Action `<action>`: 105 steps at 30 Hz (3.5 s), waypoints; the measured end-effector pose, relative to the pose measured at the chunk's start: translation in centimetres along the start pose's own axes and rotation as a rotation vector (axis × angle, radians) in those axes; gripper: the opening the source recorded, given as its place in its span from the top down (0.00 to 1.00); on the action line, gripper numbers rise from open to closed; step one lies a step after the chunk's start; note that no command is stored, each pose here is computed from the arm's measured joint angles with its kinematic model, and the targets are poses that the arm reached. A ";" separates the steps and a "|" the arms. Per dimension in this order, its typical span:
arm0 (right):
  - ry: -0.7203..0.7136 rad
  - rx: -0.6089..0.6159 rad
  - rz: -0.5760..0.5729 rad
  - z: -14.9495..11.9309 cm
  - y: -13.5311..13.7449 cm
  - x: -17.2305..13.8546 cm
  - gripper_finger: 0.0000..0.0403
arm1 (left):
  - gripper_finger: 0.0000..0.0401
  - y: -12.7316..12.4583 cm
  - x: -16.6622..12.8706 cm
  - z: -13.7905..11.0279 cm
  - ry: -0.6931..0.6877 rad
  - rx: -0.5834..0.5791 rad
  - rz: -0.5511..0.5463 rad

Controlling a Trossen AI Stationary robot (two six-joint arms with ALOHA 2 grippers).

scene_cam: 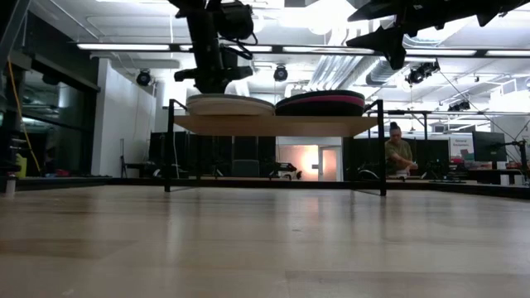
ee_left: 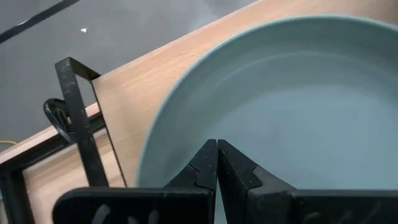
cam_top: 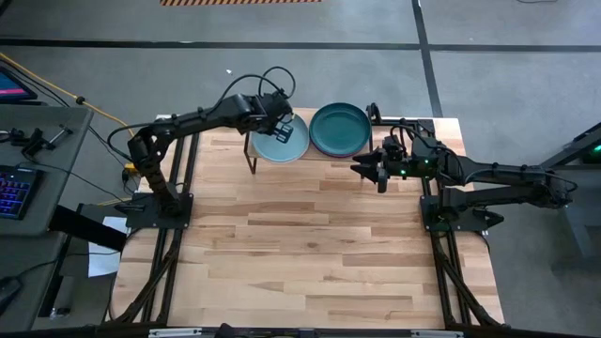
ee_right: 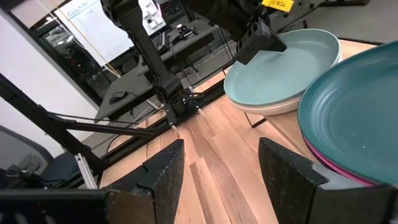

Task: Place and stack plates onto a shelf
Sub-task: Stack the blue plate on top of the peach plate on the shelf, then return to Home Position

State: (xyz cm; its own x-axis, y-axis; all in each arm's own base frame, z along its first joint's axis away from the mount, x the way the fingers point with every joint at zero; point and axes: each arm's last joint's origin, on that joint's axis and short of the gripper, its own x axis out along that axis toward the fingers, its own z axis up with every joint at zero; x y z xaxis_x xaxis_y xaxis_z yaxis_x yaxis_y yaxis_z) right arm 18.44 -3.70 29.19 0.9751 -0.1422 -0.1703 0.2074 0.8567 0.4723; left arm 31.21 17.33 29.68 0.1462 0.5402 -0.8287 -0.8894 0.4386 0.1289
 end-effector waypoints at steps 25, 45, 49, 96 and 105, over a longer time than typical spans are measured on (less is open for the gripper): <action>0.000 0.000 0.001 0.0 0.0 0.0 0.53 | 1.00 -1.1 -2.1 -0.1 -0.070 -0.022 -0.096; -0.127 -0.057 0.003 1.1 0.3 -0.1 0.53 | 1.00 3.5 -17.9 -4.1 -0.468 0.052 -0.281; -0.127 -0.056 0.004 1.1 0.3 -0.1 0.53 | 1.00 3.7 -19.6 -5.0 -0.514 0.065 -0.321; -0.127 -0.056 0.000 1.1 0.3 -0.1 0.53 | 1.00 9.2 -18.7 -11.6 -1.159 0.186 -1.093; -0.164 -0.049 0.030 1.5 0.5 -0.1 0.53 | 1.00 10.4 -18.3 -12.4 -1.161 0.184 -1.125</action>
State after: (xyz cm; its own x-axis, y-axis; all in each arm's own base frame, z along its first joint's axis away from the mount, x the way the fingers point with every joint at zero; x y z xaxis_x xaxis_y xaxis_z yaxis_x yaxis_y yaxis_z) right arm 18.54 -3.93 30.74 0.9813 -0.1919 -0.0110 0.1778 0.8841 0.4321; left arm 13.96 3.09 39.48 0.9563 0.0893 0.2783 -0.0655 0.9934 -0.0937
